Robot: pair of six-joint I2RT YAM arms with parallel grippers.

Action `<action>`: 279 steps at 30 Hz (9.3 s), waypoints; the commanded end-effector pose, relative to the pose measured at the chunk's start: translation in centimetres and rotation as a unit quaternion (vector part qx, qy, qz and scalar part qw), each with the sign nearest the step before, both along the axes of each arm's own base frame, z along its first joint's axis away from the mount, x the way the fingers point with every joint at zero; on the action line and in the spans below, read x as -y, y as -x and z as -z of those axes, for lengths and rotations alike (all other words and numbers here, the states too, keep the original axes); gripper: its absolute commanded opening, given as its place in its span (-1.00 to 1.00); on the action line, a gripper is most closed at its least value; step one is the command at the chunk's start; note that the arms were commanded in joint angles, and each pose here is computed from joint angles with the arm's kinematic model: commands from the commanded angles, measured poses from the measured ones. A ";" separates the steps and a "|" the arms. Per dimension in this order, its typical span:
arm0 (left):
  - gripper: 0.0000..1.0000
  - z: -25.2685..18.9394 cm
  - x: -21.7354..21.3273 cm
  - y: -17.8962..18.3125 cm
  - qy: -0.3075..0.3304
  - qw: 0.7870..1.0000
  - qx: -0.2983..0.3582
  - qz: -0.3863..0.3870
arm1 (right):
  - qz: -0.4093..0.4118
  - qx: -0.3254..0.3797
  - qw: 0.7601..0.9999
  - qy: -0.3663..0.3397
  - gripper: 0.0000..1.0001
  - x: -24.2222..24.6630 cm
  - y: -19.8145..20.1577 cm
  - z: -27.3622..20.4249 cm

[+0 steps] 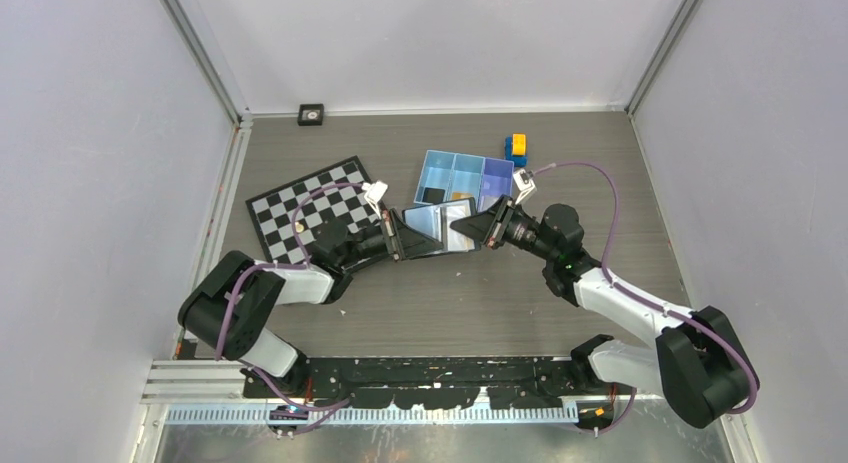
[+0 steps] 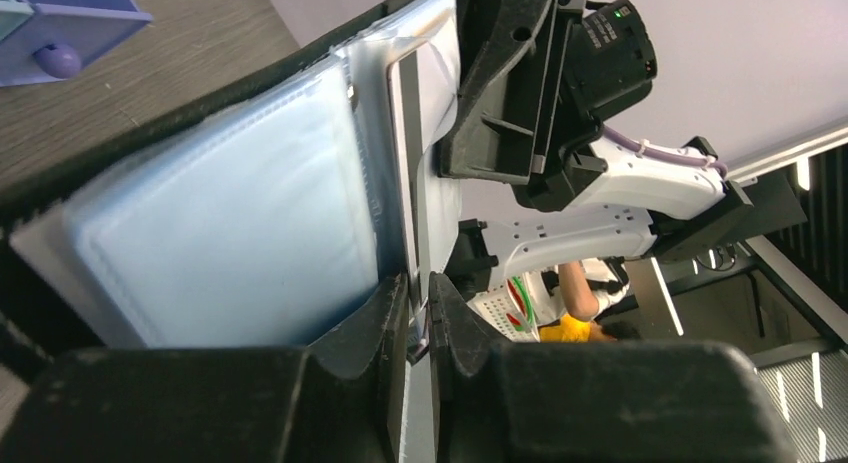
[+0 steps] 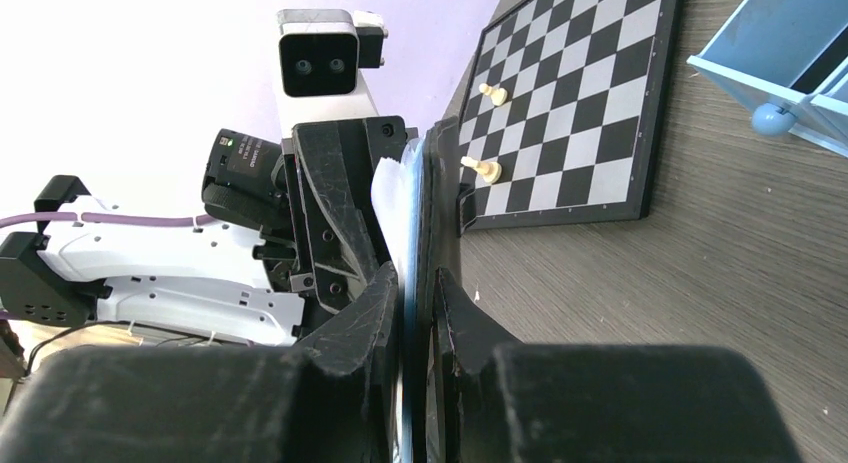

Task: Take the credit cards out of the card holder
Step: Remove the credit card from the card holder, then place the credit card in the storage box, then remove the credit card from the card holder.

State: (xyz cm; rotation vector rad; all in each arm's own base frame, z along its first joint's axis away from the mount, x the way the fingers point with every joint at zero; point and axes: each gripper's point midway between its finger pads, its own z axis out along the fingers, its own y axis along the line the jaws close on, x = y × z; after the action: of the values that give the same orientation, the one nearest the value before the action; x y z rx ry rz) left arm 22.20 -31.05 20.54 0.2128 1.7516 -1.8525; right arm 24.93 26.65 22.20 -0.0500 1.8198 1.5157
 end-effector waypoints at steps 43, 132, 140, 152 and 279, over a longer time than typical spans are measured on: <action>-1.00 -3.0 -2.6 -2.4 0.056 0.997 0.032 -0.046 | -0.055 0.006 0.998 0.012 -0.69 -2.2 2.1 0.4; -1.00 0.0 -7.3 -4.6 -0.093 0.978 0.029 -0.185 | 0.125 -0.067 0.986 0.088 -0.99 4.3 -2.0 3.6; -1.00 0.1 -6.4 -5.7 -0.133 0.971 0.049 -0.191 | 0.231 -0.076 0.959 0.146 -0.99 8.5 -2.6 3.1; -1.00 1.7 -1.7 -9.7 -0.164 0.970 0.018 -0.178 | 0.432 -0.017 0.886 0.164 -0.99 18.1 -0.5 -2.2; -0.45 -6.1 -3.5 -1.7 0.058 0.977 0.150 -0.140 | -0.023 0.052 0.998 -0.017 -0.99 1.7 2.6 -3.0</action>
State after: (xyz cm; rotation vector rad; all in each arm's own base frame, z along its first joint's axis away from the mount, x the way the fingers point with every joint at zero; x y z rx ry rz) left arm 24.34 -28.00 24.87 0.1419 1.4729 -1.5961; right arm 22.49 24.62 23.45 -0.0996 1.7863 1.5140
